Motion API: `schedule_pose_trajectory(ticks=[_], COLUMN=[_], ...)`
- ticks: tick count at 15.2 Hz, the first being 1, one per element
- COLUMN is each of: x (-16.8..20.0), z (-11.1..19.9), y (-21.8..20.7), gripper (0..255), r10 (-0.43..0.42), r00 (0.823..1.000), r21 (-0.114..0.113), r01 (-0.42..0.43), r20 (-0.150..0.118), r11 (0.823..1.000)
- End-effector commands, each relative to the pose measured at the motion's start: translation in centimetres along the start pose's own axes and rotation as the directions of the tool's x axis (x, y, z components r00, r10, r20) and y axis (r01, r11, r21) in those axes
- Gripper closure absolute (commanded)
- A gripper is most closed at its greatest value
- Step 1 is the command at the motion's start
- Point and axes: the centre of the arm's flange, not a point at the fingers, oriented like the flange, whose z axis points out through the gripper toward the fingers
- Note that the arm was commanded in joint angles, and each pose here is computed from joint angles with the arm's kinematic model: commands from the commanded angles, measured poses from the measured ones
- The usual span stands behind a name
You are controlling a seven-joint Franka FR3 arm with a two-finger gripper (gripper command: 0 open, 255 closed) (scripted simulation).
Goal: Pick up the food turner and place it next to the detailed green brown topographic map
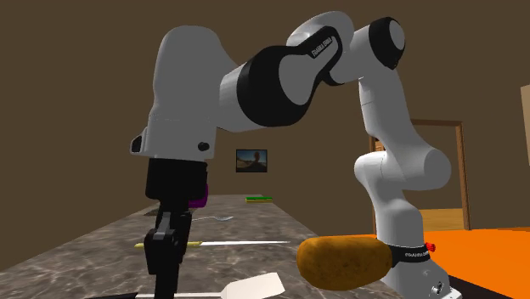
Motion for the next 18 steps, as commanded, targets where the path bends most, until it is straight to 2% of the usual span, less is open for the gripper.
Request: schedule_pose_trajectory(ticks=[1, 6, 18], x=[0.0, 0.0, 0.4], z=[0.0, 0.0, -6.3], y=[0.0, 0.0, 0.0], gripper=[255, 255, 255], r10=[0.0, 0.0, 0.0], r00=[1.0, 1.0, 1.0], r21=[0.0, 0.0, 0.0], r01=[0.0, 0.0, 0.0], r20=[0.0, 0.0, 0.0], r11=[1.0, 1.0, 1.0])
